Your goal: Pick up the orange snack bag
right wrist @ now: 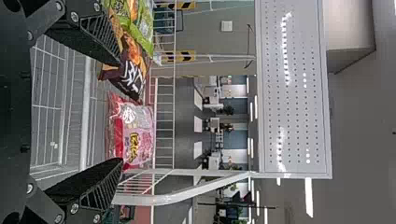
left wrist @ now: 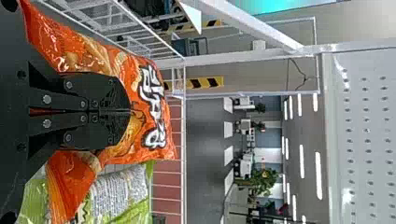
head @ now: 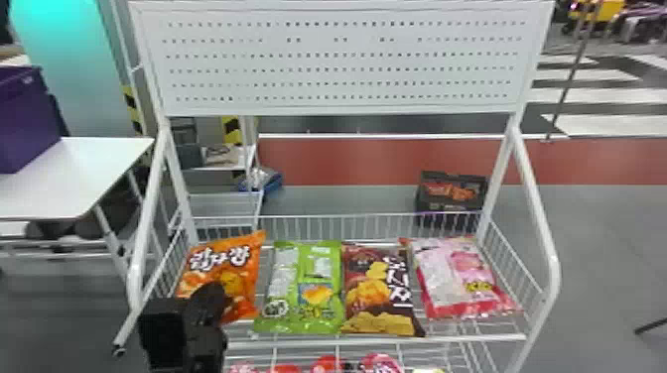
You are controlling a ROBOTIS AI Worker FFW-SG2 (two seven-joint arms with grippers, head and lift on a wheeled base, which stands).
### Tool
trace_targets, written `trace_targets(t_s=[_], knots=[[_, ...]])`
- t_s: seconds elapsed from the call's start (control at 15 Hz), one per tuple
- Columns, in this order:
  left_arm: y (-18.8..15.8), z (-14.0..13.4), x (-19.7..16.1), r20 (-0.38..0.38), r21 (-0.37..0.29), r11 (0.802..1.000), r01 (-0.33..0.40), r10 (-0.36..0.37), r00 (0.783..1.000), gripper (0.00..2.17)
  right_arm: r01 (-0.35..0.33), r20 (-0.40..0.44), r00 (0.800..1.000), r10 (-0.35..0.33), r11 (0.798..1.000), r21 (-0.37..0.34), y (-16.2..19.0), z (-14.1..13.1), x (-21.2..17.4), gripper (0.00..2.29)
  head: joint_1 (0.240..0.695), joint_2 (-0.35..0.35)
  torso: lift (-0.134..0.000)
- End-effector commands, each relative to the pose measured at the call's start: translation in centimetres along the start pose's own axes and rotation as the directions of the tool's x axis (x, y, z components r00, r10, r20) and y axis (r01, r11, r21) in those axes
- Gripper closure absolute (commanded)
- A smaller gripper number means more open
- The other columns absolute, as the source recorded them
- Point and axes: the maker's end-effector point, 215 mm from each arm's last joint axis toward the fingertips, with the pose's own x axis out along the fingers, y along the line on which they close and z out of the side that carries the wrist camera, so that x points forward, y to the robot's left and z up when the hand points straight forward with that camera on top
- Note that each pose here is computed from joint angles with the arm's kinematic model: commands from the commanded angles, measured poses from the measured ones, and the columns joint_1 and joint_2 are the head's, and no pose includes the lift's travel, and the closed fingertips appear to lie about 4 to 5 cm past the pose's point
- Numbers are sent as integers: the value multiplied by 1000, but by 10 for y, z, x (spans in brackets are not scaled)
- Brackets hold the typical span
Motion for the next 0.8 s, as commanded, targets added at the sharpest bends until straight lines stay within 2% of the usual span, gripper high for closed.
trace_targets(t_s=[0.0,0.33,0.47,0.73], knots=[[-3,12,-22,33,-19,1000,18,-17,999,1447,-1,0,1000,1,1000,1,1,-1,1,174,499,0,0],[18,15,-73,65,-46,999,9,-6,998,1447,-2,0,1000,2,1000,4,1,-2,2,174,499,0,0],[30,19,-96,101,-61,998,7,-1,995,1447,-3,-4,1000,3,1000,4,2,-3,2,174,499,0,0],[38,21,-131,150,-87,996,36,-23,988,1443,-2,-6,1000,2,1000,4,2,-4,2,174,499,0,0]])
